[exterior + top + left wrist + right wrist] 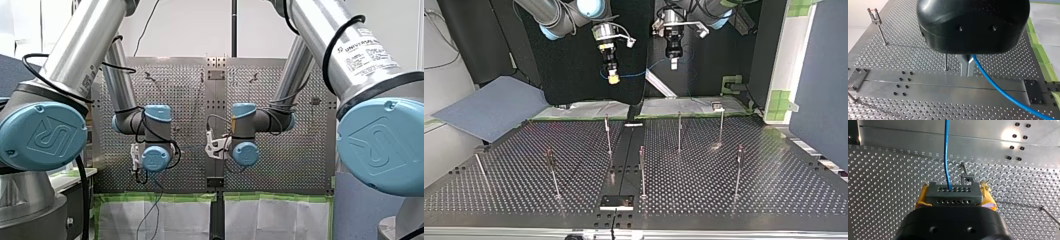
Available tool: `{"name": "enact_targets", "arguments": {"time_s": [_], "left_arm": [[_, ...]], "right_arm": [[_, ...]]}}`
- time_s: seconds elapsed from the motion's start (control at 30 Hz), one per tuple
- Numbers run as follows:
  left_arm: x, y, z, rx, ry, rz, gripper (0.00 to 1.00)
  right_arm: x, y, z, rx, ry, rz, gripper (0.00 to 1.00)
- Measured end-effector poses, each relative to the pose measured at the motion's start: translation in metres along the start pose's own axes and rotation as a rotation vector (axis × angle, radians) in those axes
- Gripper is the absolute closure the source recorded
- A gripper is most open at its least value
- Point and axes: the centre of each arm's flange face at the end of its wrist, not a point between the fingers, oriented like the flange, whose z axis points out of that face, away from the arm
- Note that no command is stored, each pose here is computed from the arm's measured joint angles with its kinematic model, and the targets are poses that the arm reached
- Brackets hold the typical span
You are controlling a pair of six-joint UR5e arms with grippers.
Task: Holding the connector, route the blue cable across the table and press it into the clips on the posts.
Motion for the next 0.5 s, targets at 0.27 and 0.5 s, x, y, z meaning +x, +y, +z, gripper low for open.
{"name": "enact_targets", "arguments": {"time_s": [0.27,0.5], "left_arm": [[0.0000,0.0000,0.0000,0.000,0.000,0.000,1.00],[-0.0005,-0.0005,0.0008,0.002,-0.004,-0.003,1.00]], "right_arm": [[0.0000,0.0000,0.0000,0.000,0.000,0.000,1.00],[0.0000,-0.0002,-0.0001,0.000,0.000,0.000,1.00]]}}
